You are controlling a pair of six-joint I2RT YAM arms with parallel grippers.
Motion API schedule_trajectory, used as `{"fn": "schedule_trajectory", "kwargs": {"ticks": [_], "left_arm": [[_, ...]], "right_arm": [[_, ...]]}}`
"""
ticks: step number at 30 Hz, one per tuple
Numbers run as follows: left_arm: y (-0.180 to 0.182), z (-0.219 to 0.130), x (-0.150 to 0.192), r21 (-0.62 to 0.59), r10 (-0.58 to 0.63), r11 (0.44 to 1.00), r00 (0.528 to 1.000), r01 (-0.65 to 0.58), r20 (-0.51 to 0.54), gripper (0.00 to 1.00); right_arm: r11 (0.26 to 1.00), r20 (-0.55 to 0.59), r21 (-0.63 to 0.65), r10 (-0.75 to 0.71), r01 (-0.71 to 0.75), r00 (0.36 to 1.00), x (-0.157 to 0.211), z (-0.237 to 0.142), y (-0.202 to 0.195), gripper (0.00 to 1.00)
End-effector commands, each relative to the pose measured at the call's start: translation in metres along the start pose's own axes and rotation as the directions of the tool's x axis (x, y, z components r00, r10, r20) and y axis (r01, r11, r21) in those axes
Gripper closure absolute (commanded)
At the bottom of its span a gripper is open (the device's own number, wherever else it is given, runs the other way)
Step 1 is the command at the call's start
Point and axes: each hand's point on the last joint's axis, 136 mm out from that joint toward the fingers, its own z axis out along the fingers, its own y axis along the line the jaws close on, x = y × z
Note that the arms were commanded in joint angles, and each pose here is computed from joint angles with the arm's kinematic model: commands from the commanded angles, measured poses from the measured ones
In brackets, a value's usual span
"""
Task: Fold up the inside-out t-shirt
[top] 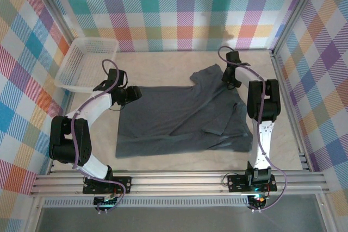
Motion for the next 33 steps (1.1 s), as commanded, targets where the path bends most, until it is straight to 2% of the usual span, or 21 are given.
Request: {"fn": "schedule_trajectory", "kwargs": {"ticks": [1, 6, 8, 11, 18, 24, 30, 33], "left_arm": [[0.006, -0.002, -0.017, -0.006, -0.002, 1.000, 0.999, 0.002, 0.037, 0.44], [0.028, 0.002, -0.033, -0.117, 0.018, 0.993, 0.999, -0.012, 0.050, 0.42], [0.036, 0.004, -0.041, -0.171, 0.028, 0.985, 0.998, -0.019, 0.051, 0.41], [0.043, 0.010, -0.052, -0.231, 0.048, 0.972, 0.998, -0.037, 0.042, 0.39], [0.042, 0.041, -0.068, -0.263, 0.056, 0.963, 0.998, -0.061, -0.029, 0.37], [0.044, 0.073, -0.075, -0.274, 0.052, 0.959, 0.994, -0.076, -0.093, 0.36], [0.069, 0.093, -0.080, -0.387, 0.060, 0.915, 0.987, -0.113, -0.147, 0.36], [0.073, 0.106, -0.075, -0.368, 0.037, 0.924, 0.983, -0.102, -0.179, 0.39]], "right_arm": [[0.999, -0.069, -0.038, -0.032, 0.029, 0.997, 0.010, -0.005, 0.011, 0.61], [0.994, -0.065, -0.094, -0.065, 0.059, 0.996, 0.000, -0.009, 0.024, 0.92], [0.994, -0.034, -0.089, -0.072, 0.069, 0.997, -0.007, -0.018, 0.023, 1.00], [0.990, 0.025, -0.109, -0.089, 0.091, 0.996, -0.018, -0.034, 0.023, 1.00], [0.968, 0.089, -0.226, -0.090, 0.108, 0.992, -0.024, -0.062, 0.036, 1.00], [0.957, 0.065, -0.265, -0.107, 0.120, 0.992, -0.017, -0.057, 0.043, 1.00], [0.951, 0.052, -0.284, -0.109, 0.120, 0.993, -0.014, -0.055, 0.046, 1.00], [0.950, 0.051, -0.287, -0.115, 0.125, 0.992, -0.014, -0.054, 0.047, 1.00]]}}
